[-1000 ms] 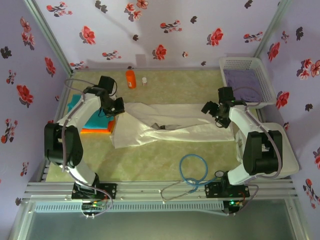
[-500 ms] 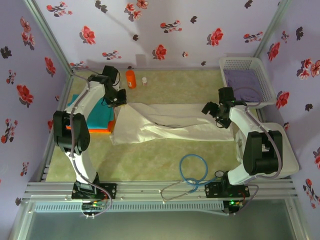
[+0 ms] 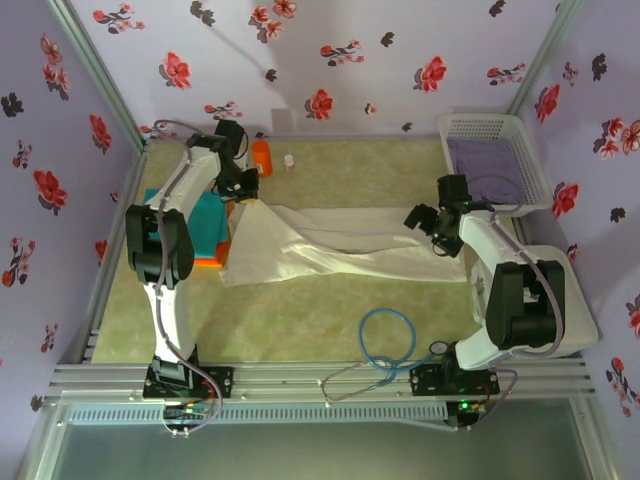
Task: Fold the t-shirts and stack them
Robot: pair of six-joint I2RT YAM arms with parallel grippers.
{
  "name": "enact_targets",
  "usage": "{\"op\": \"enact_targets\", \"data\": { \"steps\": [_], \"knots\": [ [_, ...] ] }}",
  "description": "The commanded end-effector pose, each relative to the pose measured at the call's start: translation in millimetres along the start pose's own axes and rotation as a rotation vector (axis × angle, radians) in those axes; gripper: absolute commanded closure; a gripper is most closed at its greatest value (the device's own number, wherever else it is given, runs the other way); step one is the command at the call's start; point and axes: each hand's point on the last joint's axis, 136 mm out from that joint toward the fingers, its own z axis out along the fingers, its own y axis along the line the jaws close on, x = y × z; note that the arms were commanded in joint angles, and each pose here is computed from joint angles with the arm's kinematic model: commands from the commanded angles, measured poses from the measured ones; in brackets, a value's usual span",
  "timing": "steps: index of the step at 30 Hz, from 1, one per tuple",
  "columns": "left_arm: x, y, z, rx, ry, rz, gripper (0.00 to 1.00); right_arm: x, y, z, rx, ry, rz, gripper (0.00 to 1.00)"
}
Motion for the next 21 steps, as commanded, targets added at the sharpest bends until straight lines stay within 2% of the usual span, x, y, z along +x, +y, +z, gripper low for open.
{"op": "enact_targets", "data": {
  "steps": [1, 4, 5, 7, 8, 9, 13, 15, 21],
  "knots": [
    [-1.3, -1.3, 7.0, -0.033, 0.025, 0.046, 1.0, 4.8, -9.6, 4.3, 0.033, 0.025, -0.015, 0.01],
    [-2.3, 1.3, 15.2, -0.051, 0.047, 0.046, 0.98, 6.1, -9.5, 6.0, 0.032, 0.033, -0.016, 0.01],
    [-1.5, 3.2, 16.9, -0.06, 0.051, 0.044, 0.9, 6.3, -9.3, 6.0, 0.031, 0.034, -0.017, 0.02],
    [0.7, 8.6, 18.4, -0.083, 0.053, 0.033, 0.62, 6.6, -9.3, 6.3, 0.032, 0.036, -0.021, 0.01],
    [1.8, 10.0, 17.0, -0.089, 0.051, 0.03, 0.52, 6.7, -9.6, 6.4, 0.033, 0.037, -0.021, 0.02],
    [4.0, 10.7, 15.2, -0.09, 0.048, 0.027, 0.47, 6.4, -9.7, 6.3, 0.034, 0.036, -0.022, 0.02],
    [19.2, 8.8, 3.8, -0.071, 0.029, 0.002, 0.38, 6.9, -7.9, 6.4, 0.024, 0.039, -0.02, 0.02],
    [29.1, -3.8, -4.2, -0.011, -0.002, -0.01, 0.35, 7.1, -6.4, 6.7, 0.016, 0.041, -0.016, 0.02],
    [72.5, -39.3, 1.4, 0.178, -0.046, -0.107, 0.33, 8.7, -6.0, 5.4, 0.009, 0.042, -0.011, 0.02]
  ]
}}
